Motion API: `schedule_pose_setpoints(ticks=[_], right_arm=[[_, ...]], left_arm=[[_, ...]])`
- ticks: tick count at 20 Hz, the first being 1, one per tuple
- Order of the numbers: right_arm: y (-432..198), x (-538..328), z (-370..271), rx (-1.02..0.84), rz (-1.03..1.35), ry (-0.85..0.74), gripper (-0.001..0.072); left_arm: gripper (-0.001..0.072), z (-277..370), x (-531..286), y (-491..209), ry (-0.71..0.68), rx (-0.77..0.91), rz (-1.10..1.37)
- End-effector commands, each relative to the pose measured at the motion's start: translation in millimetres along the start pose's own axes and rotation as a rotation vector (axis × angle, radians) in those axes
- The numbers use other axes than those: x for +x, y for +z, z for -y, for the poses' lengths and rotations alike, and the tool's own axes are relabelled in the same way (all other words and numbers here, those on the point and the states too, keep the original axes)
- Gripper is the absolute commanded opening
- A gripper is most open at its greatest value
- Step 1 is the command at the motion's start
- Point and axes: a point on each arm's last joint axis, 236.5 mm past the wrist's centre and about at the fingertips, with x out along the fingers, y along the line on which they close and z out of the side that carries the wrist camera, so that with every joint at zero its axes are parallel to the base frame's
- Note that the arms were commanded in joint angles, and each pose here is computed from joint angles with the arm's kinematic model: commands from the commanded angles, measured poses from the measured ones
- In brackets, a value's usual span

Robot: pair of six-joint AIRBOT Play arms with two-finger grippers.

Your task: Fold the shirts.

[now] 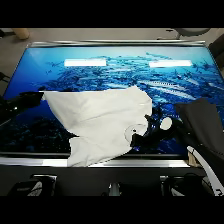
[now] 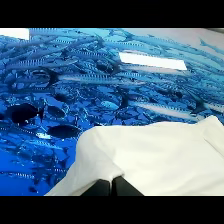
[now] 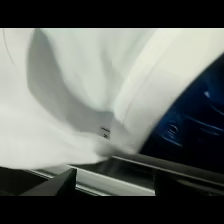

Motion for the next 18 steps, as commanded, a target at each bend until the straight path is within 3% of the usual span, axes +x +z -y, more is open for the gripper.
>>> schedule_pose_setpoints(ticks=[1,3,4,6,8,10,13,15,18], right_arm=[[20,20,-15,0.075,0.149,0.068,0.0511],[27,24,-19,0.097,0.187,0.068,0.0476],[27,28,-19,0.12,0.187,0.065,0.0369],[29,28,-18,0.14,0.19,0.064,0.0021],[33,3,-33,-0.018,0.198,0.081,0.0017],[58,-81,-61,-0.187,0.35,0.099,0.0017],[72,-328,-100,-0.377,0.979,0.029,0.0018],[-5,-498,-107,-0.469,1.478,-0.161,0.0017],[-122,-586,-112,-0.477,1.818,-0.195,0.0017]], left_arm=[[0.0029,2,0,-6,-0.008,0.001,-0.023],[0.0029,2,0,-6,-0.008,0.001,-0.023],[0.0029,2,0,-6,-0.008,0.001,-0.023],[0.0029,2,0,-5,-0.007,0.001,-0.019],[0.0029,3,-3,6,-0.006,0.011,0.008],[0.0028,13,-26,51,0.005,0.07,0.104],[0.0028,49,-113,161,0.053,0.241,0.365],[0.0028,89,-199,222,0.072,0.308,0.56],[0.0028,137,-294,255,0.049,0.297,0.773]])
